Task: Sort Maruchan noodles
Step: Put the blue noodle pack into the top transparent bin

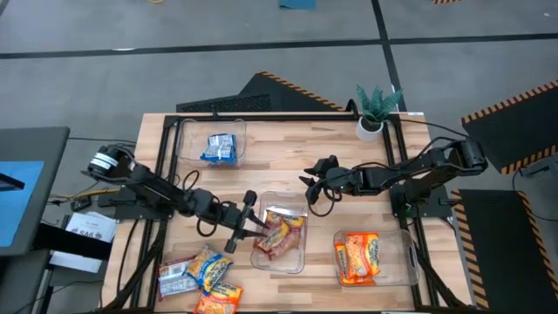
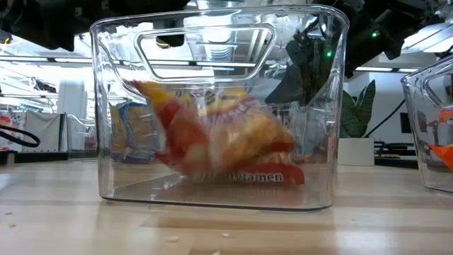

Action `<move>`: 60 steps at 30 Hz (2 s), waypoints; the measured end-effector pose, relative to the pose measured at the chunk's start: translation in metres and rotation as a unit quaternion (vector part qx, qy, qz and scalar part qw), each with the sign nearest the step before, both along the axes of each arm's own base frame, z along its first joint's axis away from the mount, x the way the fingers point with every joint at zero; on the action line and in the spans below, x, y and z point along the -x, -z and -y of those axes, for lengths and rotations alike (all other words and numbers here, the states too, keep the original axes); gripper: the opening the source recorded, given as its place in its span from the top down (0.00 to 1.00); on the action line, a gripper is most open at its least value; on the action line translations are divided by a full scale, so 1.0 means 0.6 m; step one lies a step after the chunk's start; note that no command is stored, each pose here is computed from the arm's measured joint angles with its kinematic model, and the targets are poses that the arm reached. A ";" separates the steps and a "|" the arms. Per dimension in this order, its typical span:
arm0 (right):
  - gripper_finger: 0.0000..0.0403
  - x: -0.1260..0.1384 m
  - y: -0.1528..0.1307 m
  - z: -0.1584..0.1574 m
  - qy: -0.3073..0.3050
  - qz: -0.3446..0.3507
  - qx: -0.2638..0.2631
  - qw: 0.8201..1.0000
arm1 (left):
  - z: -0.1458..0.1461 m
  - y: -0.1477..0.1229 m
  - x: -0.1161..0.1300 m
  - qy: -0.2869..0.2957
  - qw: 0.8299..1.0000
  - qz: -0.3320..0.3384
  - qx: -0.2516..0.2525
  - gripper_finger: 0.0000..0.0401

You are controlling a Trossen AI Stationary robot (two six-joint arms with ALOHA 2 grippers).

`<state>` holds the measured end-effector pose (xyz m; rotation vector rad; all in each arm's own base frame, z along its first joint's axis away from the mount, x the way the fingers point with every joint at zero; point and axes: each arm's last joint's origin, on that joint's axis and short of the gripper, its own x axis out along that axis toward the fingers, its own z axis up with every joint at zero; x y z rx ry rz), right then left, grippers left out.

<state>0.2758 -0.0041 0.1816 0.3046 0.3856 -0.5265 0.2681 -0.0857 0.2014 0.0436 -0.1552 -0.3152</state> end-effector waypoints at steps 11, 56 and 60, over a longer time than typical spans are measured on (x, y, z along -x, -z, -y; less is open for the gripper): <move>0.55 0.000 0.000 -0.010 -0.011 -0.001 0.000 1.000 | -0.032 -0.092 0.095 -0.012 0.998 -0.059 -0.003 0.49; 0.55 0.000 -0.001 -0.005 -0.004 0.003 0.001 1.000 | 0.209 -0.035 0.252 -0.027 0.861 -0.504 -0.054 0.53; 0.55 0.000 -0.001 -0.005 -0.004 0.003 0.001 1.000 | 0.221 0.000 0.251 -0.041 0.833 -0.546 -0.080 0.53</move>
